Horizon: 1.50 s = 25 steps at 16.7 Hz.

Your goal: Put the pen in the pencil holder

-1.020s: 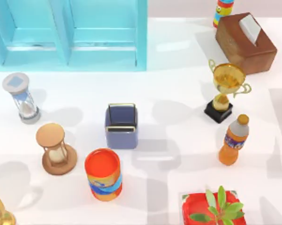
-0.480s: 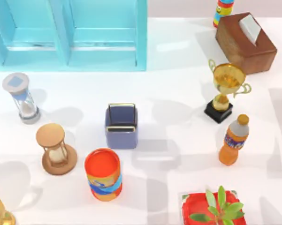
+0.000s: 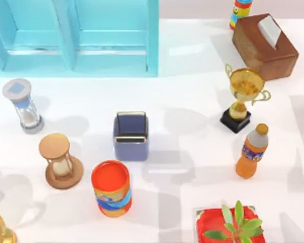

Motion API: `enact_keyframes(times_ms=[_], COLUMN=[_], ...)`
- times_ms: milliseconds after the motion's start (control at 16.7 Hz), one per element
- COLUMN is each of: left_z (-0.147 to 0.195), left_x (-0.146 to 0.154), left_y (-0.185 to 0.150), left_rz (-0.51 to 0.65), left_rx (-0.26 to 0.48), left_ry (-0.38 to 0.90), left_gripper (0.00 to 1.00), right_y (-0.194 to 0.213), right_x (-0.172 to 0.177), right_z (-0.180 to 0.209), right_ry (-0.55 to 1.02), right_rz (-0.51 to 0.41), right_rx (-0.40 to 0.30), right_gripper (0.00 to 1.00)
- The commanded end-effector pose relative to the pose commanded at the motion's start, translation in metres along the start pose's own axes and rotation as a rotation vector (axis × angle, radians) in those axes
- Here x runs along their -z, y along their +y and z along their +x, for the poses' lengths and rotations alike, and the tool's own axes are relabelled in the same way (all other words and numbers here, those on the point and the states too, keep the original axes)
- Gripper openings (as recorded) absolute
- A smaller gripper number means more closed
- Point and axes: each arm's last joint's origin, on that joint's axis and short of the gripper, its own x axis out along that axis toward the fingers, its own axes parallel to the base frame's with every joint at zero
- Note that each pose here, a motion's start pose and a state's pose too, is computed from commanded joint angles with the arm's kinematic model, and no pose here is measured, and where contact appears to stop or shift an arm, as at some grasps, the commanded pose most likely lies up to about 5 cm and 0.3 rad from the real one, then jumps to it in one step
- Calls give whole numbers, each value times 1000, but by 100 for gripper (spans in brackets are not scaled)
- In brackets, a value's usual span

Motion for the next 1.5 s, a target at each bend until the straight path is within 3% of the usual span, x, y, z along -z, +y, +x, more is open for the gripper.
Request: enact_keyframes(times_ms=[240,420,600,1020,1200,1320,1500], left_z=[27,48,62,97,114,125,133], left_x=[17,46,80,166,228,286,379], left_y=[-55,-103,-145,-214,-236,-247,-247], left_rz=[199,394,535,678,782,854,899], left_rx=[-225,-399,-488,-529,-536,-487,-324], left_ry=[-49,-163,-317,-675,-846,-980,-1163], left_gripper=[0,0,0,0,0,0,0], right_y=[0,0,0,0,0,0,0], right_x=[0,0,0,0,0,0,0], right_z=[0,0,0,0,0,0,0], right_ry=[0,0,0,0,0,0,0], right_rz=[0,0,0,0,0,0,0], right_rx=[0,0,0,0,0,0,0], right_gripper=[100,100,100,100,100,100,100])
